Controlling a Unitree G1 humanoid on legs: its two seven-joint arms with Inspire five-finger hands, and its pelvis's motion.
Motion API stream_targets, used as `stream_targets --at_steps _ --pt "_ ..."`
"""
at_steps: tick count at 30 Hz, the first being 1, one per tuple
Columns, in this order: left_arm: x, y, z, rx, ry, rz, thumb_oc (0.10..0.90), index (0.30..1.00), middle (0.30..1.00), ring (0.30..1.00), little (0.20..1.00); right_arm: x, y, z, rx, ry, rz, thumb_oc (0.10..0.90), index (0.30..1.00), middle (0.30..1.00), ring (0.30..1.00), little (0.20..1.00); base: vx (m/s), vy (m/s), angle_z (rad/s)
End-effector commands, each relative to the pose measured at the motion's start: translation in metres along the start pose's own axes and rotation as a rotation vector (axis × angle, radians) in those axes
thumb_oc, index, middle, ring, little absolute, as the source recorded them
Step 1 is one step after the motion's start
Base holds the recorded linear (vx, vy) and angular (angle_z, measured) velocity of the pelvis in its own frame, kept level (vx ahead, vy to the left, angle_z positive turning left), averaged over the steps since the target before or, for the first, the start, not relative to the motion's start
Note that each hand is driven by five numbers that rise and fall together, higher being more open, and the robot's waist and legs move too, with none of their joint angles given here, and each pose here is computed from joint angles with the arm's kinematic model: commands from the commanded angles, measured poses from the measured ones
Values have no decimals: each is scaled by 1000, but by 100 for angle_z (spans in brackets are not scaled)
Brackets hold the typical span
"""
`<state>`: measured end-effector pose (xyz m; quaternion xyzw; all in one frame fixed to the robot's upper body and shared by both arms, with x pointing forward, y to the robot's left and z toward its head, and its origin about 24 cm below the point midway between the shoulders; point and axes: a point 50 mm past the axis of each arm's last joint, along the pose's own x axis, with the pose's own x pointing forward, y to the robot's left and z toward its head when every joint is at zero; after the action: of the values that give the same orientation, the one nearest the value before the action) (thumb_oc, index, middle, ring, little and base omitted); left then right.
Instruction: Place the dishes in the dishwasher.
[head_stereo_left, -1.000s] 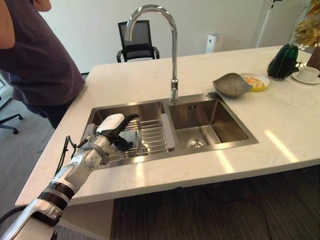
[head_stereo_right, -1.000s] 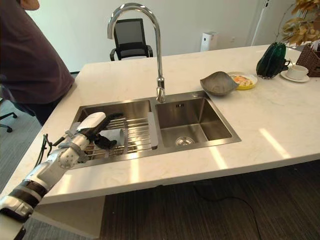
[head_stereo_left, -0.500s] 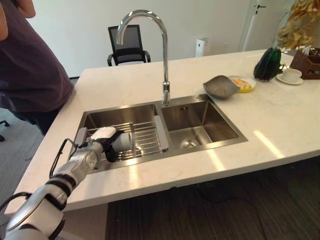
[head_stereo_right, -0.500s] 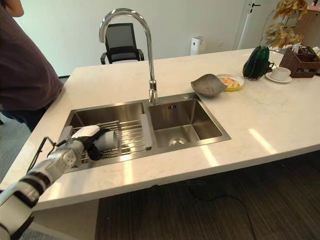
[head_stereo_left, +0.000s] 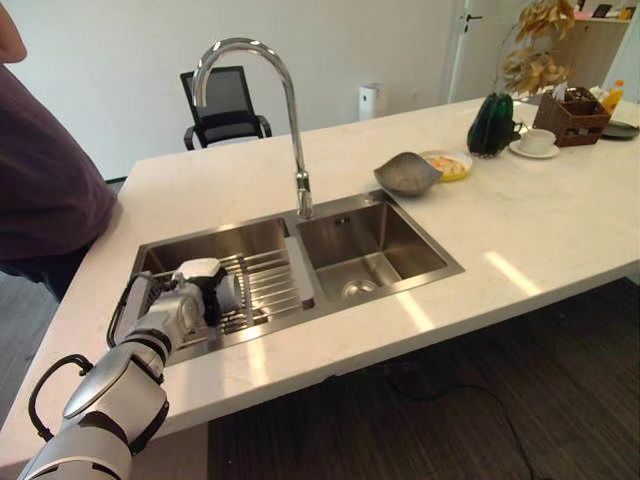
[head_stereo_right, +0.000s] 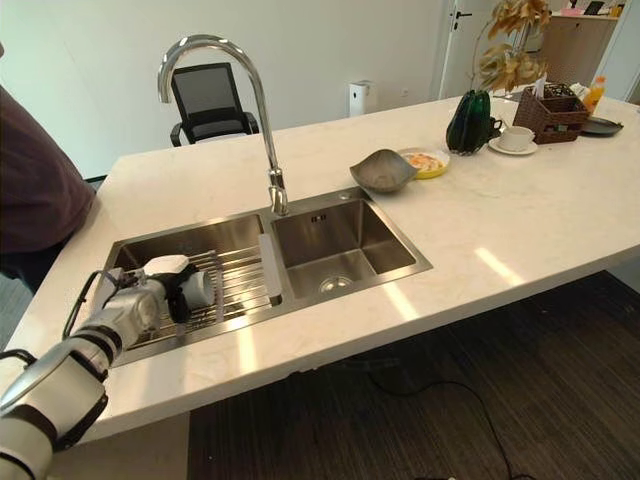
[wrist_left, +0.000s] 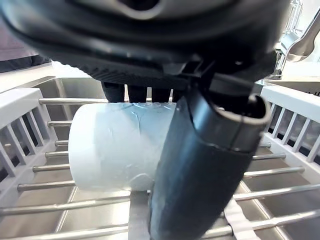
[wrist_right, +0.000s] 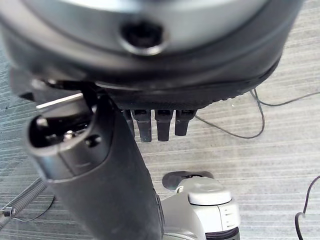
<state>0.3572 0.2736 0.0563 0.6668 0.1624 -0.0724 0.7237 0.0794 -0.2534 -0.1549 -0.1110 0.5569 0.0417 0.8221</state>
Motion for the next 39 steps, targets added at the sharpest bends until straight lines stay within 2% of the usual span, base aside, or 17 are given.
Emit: stream_targets --at_steps 1,4,6,9,12,16,22,24,27,30,35,39 --pt "-3 116 15 -42 -87 397 400 300 300 300 300 4 1 22 14 -74 1 800 900 900 900 900 0 0 0" --pt "-31 165 41 -84 -320 617 400 300 300 300 300 3 5 14 48 -75 9 800 900 900 900 900 -8 -15 4" --pt "-65 187 54 -303 -500 833 400 300 300 300 300 2 15 8 75 -73 31 800 900 900 900 900 8 -34 15" --pt "-87 186 59 -625 -639 927 400 300 300 300 300 2 18 4 107 -66 27 800 900 900 900 900 32 -25 5" --pt "-105 191 59 -820 -752 1002 400 300 300 300 300 2 18 4 106 -59 28 800 900 900 900 900 23 -23 14" --pt "-126 184 67 -1026 -920 1003 400 300 300 300 300 5 21 18 100 -93 39 800 900 900 900 900 -19 -41 9" --pt "-146 175 52 -1106 -1008 960 400 300 300 300 300 7 14 30 68 -106 35 800 900 900 900 900 -34 -60 22" --pt "-154 164 39 -1154 -1008 950 400 300 300 300 300 8 18 24 105 -64 68 800 900 900 900 900 -47 -100 66" --pt "-152 157 35 -1179 -999 912 400 300 300 300 300 8 10 36 102 -94 64 800 900 900 900 900 -188 -90 67" --pt "-160 165 53 -1172 -1102 908 400 300 300 300 300 9 2 48 84 -125 45 800 900 900 900 900 -246 -90 203" --pt "-168 169 62 -1163 -1167 900 400 300 300 300 300 8 1 41 73 -96 41 800 900 900 900 900 -284 5 161" --pt "-180 166 83 -1176 -1322 815 400 300 300 300 300 6 -7 35 254 -113 -25 800 900 900 900 900 -179 134 166"
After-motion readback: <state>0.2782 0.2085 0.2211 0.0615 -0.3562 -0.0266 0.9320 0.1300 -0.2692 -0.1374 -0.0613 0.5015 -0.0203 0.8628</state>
